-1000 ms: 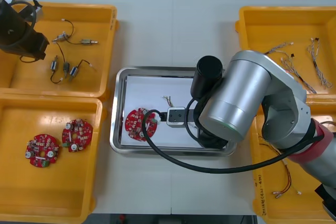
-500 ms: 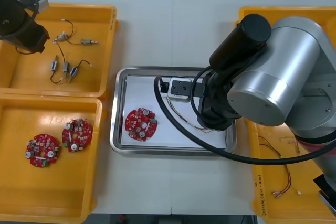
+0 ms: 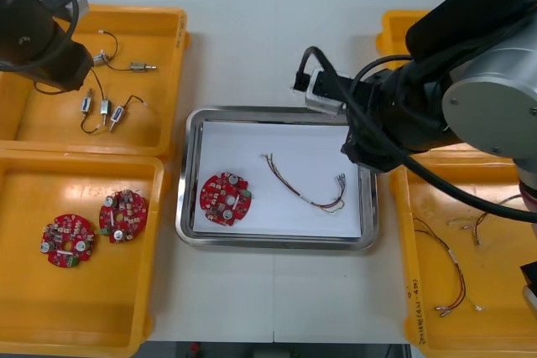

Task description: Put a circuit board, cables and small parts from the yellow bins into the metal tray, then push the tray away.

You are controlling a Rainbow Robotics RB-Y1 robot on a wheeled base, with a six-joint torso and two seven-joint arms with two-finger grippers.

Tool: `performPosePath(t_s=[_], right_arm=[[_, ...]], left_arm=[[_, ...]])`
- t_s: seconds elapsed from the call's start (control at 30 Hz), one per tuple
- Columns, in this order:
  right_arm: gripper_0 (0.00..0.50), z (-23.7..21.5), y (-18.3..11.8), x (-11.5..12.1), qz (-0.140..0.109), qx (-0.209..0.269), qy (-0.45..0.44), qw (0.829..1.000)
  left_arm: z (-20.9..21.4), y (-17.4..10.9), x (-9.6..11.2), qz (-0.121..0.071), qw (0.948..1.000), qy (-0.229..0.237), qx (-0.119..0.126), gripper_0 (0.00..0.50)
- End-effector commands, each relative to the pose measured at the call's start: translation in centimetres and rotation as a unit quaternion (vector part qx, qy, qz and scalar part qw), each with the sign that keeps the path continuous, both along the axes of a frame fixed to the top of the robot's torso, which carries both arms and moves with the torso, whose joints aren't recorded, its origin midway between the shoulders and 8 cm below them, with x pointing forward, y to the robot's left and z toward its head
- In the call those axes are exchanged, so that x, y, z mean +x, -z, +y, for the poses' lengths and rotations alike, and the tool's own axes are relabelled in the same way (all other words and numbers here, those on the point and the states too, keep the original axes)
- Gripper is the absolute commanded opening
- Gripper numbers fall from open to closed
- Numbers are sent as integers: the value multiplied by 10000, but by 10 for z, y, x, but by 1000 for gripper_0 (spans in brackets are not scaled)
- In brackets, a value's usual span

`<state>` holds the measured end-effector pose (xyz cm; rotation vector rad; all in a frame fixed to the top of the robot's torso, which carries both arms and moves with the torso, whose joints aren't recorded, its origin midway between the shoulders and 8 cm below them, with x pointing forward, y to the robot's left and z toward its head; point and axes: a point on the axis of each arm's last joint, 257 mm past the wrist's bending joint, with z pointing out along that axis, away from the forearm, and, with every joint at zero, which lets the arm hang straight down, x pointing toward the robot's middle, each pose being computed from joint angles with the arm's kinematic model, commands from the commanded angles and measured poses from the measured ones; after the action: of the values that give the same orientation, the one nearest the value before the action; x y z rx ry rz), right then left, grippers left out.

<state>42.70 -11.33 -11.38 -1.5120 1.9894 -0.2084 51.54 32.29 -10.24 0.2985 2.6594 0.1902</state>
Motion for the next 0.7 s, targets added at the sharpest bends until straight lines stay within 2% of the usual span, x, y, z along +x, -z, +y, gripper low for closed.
performPosePath(t_s=[0.03, 0.3, 0.63, 0.7], right_arm=[[500, -26, -26, 8, -274, 145, 318, 9990], [500, -66, -53, 21, -487, 359, 842, 9946], [500, -125, -67, 28, -390, 759, 1557, 9841], [500, -137, -70, 30, -386, 869, 1722, 9805]], left_arm=[[-36, -2, -5, -111, 9998, 16, -186, 2], [-91, 4, -16, -162, 9987, 187, -450, 2], [-151, 12, -29, -94, 9966, 545, -618, 1], [-164, 15, -29, -103, 9960, 523, -711, 0]])
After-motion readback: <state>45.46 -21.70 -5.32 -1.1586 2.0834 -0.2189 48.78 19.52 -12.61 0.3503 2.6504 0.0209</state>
